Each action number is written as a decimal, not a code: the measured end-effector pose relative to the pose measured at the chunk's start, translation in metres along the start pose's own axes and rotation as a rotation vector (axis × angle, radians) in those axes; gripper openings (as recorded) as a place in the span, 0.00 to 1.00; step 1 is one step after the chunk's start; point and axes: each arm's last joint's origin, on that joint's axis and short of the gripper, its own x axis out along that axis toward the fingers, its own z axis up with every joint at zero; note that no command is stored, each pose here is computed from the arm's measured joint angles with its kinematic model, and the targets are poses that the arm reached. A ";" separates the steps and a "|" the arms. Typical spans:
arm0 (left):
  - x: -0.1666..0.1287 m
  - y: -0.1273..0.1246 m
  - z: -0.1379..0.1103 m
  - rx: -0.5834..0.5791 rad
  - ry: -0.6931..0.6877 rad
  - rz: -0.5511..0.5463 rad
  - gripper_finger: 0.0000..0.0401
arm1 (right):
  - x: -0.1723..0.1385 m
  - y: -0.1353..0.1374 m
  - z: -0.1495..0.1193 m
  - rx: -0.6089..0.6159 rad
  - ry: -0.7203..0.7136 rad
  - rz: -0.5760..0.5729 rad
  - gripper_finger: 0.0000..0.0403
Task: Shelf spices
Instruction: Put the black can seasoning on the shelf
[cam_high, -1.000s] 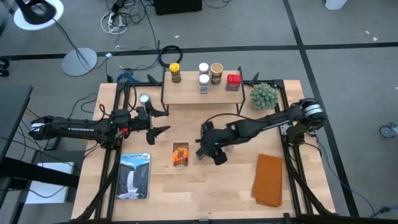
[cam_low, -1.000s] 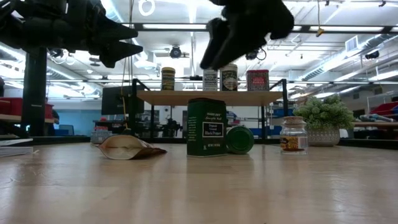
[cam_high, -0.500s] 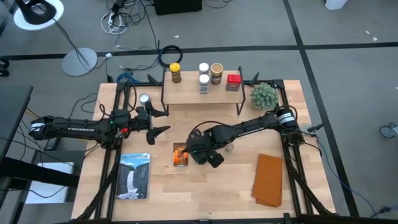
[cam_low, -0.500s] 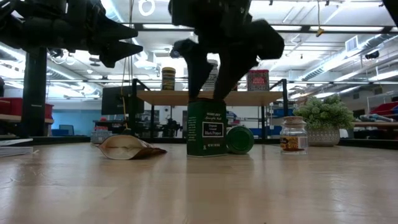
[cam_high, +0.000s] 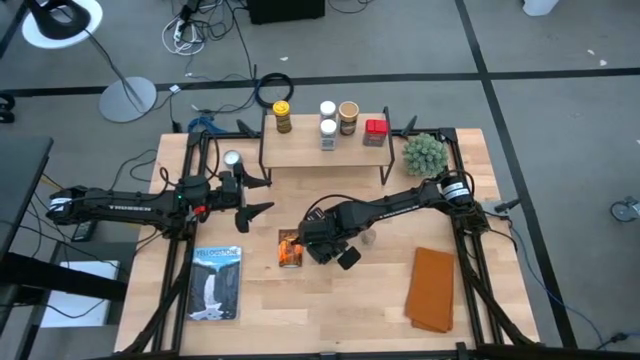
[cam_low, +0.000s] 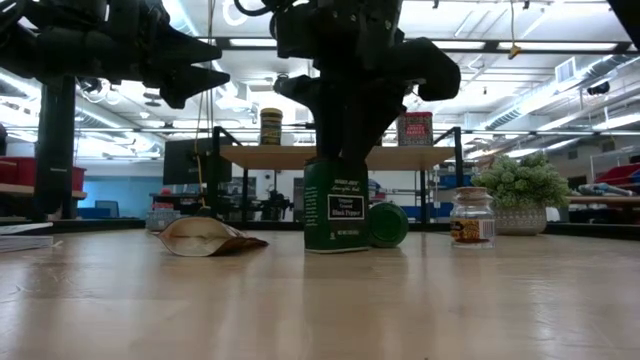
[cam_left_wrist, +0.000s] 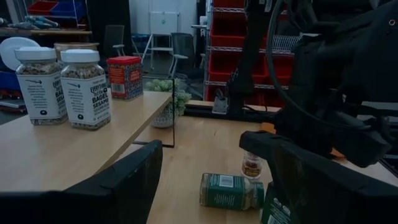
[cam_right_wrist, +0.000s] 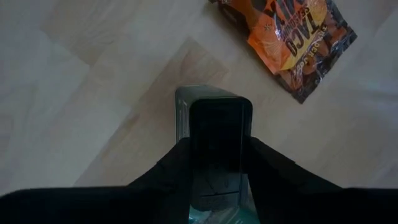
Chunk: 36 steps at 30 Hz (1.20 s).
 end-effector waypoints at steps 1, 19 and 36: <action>0.000 0.000 0.000 0.000 0.000 0.000 0.77 | 0.000 0.000 0.000 0.001 0.000 0.000 0.30; 0.000 0.000 0.000 0.000 0.000 0.000 0.77 | -0.121 -0.033 -0.071 0.301 -0.002 -0.182 0.30; 0.000 0.000 0.000 0.000 0.001 -0.001 0.77 | -0.173 -0.092 -0.196 0.623 0.133 -0.288 0.31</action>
